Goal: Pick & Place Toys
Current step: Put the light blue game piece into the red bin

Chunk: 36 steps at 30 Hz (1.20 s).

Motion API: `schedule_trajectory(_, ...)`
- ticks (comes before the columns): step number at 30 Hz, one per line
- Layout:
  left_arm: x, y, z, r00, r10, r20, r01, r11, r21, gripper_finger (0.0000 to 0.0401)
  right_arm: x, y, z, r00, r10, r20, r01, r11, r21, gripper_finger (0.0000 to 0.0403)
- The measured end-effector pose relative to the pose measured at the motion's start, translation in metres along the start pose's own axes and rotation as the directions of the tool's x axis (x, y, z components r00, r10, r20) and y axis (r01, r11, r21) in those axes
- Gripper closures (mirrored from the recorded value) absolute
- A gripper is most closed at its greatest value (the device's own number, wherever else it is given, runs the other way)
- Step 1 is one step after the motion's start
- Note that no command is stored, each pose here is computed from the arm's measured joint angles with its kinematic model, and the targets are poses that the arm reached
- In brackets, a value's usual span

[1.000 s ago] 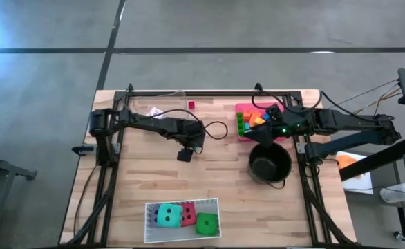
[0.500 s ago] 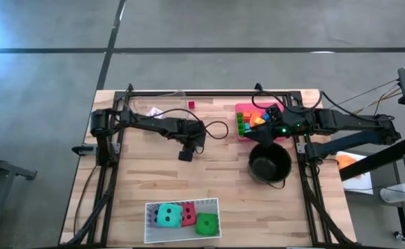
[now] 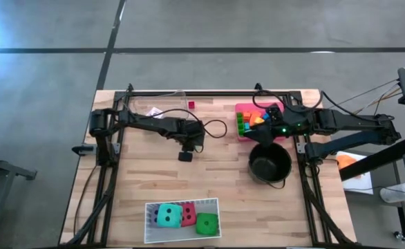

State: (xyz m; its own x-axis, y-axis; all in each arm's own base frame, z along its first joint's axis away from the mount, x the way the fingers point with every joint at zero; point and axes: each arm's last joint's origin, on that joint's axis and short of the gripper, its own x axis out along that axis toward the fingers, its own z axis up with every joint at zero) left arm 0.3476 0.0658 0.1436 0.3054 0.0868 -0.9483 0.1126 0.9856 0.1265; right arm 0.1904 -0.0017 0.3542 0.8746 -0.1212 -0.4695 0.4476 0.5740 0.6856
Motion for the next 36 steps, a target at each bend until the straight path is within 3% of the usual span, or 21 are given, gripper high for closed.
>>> schedule_trajectory(5, -0.032, 0.004, 0.012, 0.996, -0.003, 0.094, 0.010, 0.997, -0.073, 0.0310, 0.000, 0.006, 0.004, 0.997, 0.068, 0.032, -0.065, 0.994, -0.087, 0.0036)
schedule_trajectory(8, -0.057, 0.006, 0.021, 0.981, -0.048, 0.191, 0.073, 0.989, -0.126, 0.0310, -0.001, 0.012, 0.007, 0.989, 0.141, 0.052, -0.130, 0.976, -0.175, 0.0036)
schedule_trajectory(11, -0.090, 0.008, 0.031, 0.945, -0.087, 0.315, 0.159, 0.965, -0.210, 0.0310, -0.003, 0.021, 0.011, 0.968, 0.237, 0.086, -0.202, 0.932, -0.301, 0.0036)
schedule_trajectory(15, -0.135, 0.011, 0.041, 0.872, -0.134, 0.470, 0.299, 0.908, -0.295, 0.0310, -0.008, 0.033, 0.012, 0.933, 0.335, 0.131, -0.234, 0.841, -0.488, 0.0036)
schedule_trajectory(18, -0.169, 0.014, 0.045, 0.807, -0.134, 0.575, 0.367, 0.877, -0.311, 0.0310, -0.008, 0.038, 0.010, 0.933, 0.317, 0.169, -0.166, 0.797, -0.580, 0.0036)
schedule_trajectory(22, -0.215, 0.020, 0.048, 0.684, -0.079, 0.725, 0.445, 0.833, -0.328, 0.0310, -0.001, 0.044, 0.012, 0.939, 0.261, 0.225, -0.057, 0.761, -0.646, 0.0036)
schedule_trajectory(25, -0.235, 0.025, 0.053, 0.580, -0.047, 0.813, 0.559, 0.749, -0.356, 0.0310, 0.010, 0.053, 0.016, 0.947, 0.228, 0.227, -0.008, 0.722, -0.692, 0.0036)
schedule_trajectory(28, -0.246, 0.030, 0.056, 0.498, -0.064, 0.865, 0.675, 0.655, -0.340, 0.0310, 0.022, 0.070, 0.019, 0.948, 0.234, 0.214, 0.022, 0.625, -0.781, 0.0037)
schedule_trajectory(31, -0.252, 0.032, 0.060, 0.419, -0.066, 0.906, 0.757, 0.576, -0.308, 0.0310, 0.030, 0.090, 0.023, 0.940, 0.207, 0.272, 0.127, 0.526, -0.841, 0.0038)
schedule_trajectory(36, -0.259, 0.033, 0.062, 0.351, -0.070, 0.934, 0.816, 0.511, -0.269, 0.0310, 0.040, 0.121, 0.026, 0.910, 0.098, 0.403, 0.329, 0.419, -0.846, 0.0040)
